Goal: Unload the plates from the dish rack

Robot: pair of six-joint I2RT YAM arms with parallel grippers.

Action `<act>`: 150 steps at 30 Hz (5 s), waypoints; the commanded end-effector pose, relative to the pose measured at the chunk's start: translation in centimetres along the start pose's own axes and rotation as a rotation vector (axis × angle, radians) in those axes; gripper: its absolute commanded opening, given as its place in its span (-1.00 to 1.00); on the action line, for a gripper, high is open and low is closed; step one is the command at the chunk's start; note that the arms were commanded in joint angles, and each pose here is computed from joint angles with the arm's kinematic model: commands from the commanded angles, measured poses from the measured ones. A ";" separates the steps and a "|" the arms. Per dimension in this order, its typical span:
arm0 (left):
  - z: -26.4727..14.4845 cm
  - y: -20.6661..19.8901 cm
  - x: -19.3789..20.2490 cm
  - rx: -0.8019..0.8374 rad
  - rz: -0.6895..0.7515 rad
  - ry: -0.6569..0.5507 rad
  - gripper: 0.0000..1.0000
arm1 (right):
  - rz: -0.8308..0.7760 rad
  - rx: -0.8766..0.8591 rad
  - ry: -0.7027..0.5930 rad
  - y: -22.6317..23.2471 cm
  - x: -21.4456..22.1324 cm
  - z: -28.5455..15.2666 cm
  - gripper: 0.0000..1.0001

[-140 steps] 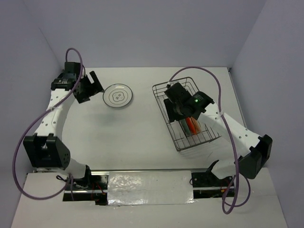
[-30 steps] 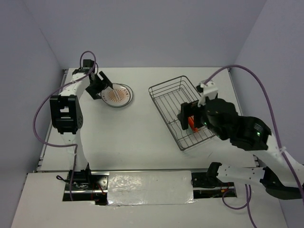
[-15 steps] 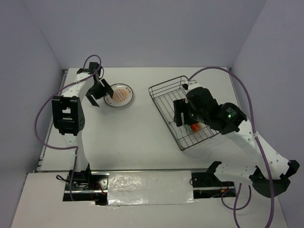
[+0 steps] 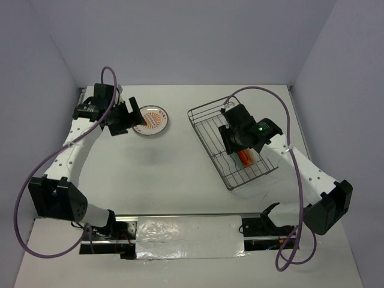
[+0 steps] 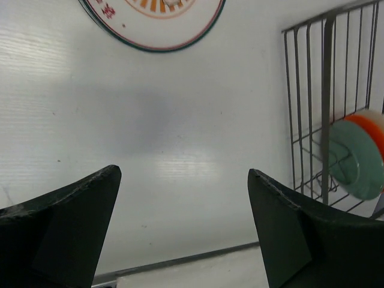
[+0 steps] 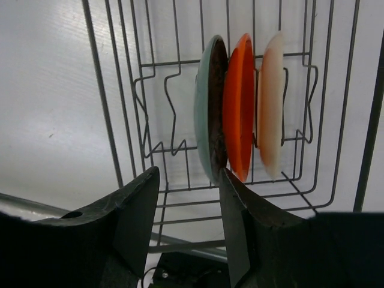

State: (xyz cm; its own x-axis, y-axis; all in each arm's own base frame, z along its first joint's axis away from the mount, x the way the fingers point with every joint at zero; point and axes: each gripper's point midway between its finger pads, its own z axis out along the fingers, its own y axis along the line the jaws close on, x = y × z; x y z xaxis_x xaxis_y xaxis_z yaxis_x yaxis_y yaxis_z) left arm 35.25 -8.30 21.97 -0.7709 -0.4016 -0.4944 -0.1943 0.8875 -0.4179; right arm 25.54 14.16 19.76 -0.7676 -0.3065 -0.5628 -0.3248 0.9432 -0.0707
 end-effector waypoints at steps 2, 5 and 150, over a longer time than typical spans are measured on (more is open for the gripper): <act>-0.3 -0.4 3.0 0.091 0.084 0.058 0.99 | -0.041 0.004 -0.033 -1.4 -1.4 2.0 0.05; -0.2 0.4 4.5 0.073 0.098 0.092 0.99 | -0.046 -0.021 -0.005 -1.3 -1.2 3.1 0.05; -1.0 0.0 10.3 0.003 0.141 0.211 0.99 | -0.039 -0.067 0.075 -3.6 -0.2 6.8 -0.74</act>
State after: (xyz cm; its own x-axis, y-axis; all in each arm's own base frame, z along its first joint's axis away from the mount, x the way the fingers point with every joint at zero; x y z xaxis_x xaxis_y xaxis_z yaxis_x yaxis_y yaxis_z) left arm 26.06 -11.82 16.05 -0.9047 -0.2467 -0.3473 -0.1211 0.9305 -0.3456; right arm 29.56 11.28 13.67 -0.8121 -0.3664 -0.4541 -0.3878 0.9204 -0.0492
